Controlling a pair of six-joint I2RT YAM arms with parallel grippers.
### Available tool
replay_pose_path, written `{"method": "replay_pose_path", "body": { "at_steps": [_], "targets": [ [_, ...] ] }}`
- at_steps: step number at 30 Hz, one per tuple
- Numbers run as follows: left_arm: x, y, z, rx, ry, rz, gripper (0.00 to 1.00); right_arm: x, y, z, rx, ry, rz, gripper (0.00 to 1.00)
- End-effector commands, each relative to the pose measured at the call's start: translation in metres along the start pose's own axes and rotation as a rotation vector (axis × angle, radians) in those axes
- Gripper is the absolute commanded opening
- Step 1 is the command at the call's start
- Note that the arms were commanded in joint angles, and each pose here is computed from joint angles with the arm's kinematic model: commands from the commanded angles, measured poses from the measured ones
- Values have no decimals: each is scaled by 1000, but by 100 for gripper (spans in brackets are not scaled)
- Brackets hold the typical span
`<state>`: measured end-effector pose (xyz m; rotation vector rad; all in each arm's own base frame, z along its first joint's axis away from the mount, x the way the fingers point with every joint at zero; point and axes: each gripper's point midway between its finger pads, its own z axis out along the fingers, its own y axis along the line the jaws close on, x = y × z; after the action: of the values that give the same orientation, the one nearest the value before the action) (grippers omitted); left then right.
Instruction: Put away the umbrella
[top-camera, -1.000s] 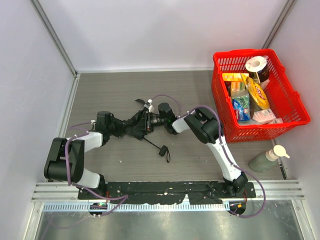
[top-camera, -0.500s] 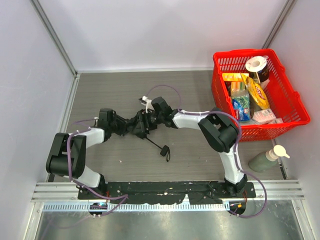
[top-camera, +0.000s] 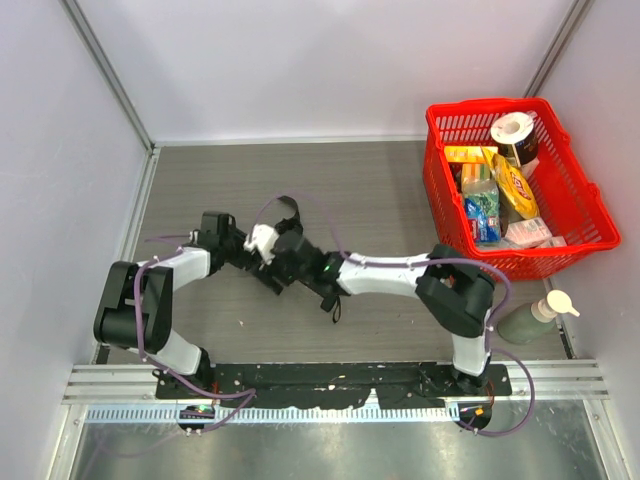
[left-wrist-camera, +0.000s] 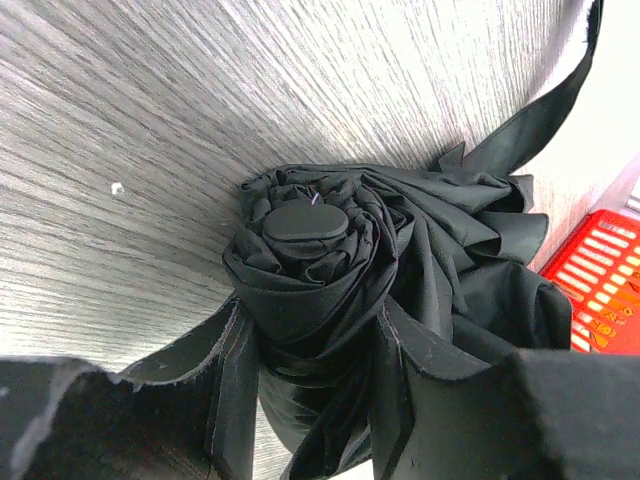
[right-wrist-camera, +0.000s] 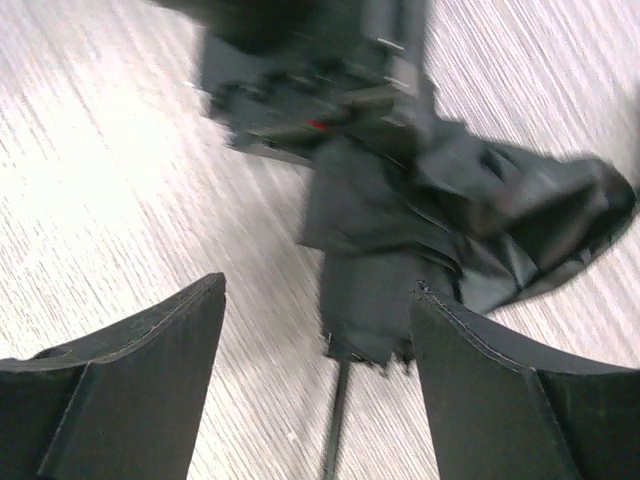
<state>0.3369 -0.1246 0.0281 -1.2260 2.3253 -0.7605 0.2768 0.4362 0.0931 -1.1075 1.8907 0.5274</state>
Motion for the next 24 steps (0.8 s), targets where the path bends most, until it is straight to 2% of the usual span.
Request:
{"method": "replay_pose_path", "body": {
  "at_steps": [1, 7, 11, 14, 21, 22, 24],
  "targets": [
    [41, 128, -15, -470, 123, 18, 0, -42, -1, 11, 221, -119, -278, 78],
    [41, 129, -18, -491, 129, 19, 0, -22, -8, 38, 325, -105, -390, 78],
    [42, 129, -21, -494, 133, 16, 0, 14, -19, 58, 383, -45, -447, 77],
    [42, 129, -22, -499, 136, 19, 0, 30, -37, 65, 451, -5, -432, 73],
    [41, 125, -22, -498, 143, 27, 0, 93, -63, 62, 456, 143, -275, 53],
    [42, 124, -22, -494, 147, 26, 0, 105, -63, 61, 440, 189, -272, 52],
    [41, 122, -22, -492, 148, 27, 0, 118, -65, 63, 426, 239, -232, 58]
  ]
}}
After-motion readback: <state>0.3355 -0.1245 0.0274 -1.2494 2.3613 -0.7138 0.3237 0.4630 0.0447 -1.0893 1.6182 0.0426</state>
